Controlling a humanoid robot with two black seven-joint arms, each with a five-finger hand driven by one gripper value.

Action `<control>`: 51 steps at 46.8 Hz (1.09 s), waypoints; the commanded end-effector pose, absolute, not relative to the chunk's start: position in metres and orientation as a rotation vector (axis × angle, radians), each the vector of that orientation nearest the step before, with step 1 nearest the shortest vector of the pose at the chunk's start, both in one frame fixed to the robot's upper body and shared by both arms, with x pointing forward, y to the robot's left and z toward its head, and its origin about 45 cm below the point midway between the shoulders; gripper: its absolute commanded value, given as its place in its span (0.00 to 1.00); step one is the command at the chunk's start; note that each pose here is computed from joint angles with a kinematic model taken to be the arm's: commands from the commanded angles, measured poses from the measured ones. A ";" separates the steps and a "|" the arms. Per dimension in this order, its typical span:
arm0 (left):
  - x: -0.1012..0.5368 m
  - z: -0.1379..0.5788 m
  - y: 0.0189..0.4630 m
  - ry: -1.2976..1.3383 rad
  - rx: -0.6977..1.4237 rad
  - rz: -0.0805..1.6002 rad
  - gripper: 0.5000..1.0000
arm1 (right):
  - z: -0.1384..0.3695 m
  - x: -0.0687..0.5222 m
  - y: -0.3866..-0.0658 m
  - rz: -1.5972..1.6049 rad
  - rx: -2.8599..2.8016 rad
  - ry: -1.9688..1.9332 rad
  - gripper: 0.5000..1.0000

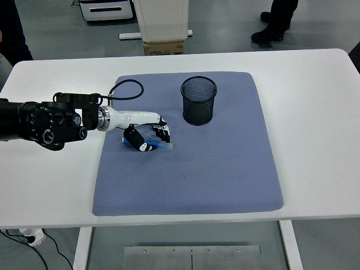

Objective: Left hand places marker in pen holder

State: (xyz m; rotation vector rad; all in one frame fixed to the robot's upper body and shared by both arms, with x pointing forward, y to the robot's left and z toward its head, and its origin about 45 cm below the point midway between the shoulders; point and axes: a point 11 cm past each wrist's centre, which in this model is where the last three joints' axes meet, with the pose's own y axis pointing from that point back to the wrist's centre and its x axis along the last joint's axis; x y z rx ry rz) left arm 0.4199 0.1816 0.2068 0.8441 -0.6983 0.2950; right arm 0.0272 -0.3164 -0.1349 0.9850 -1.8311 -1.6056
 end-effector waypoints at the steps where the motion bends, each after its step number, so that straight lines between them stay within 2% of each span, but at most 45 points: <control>1: 0.420 0.206 0.182 -0.699 0.844 0.294 0.24 | -0.135 0.027 -0.316 -1.606 0.985 -1.831 1.00; 16: 0.419 0.205 0.182 -0.717 0.851 0.275 0.24 | -0.135 0.027 -0.316 -1.606 0.984 -1.831 1.00; 24: 0.418 0.205 0.182 -0.716 0.850 0.273 0.06 | -0.135 0.027 -0.316 -1.606 0.984 -1.831 1.00; 33: 0.418 0.205 0.181 -0.732 0.852 0.256 0.00 | -0.135 0.027 -0.316 -1.606 0.985 -1.831 1.00; 51: 0.422 0.209 0.183 -0.729 0.836 0.281 0.00 | -0.135 0.027 -0.316 -1.606 0.984 -1.831 1.00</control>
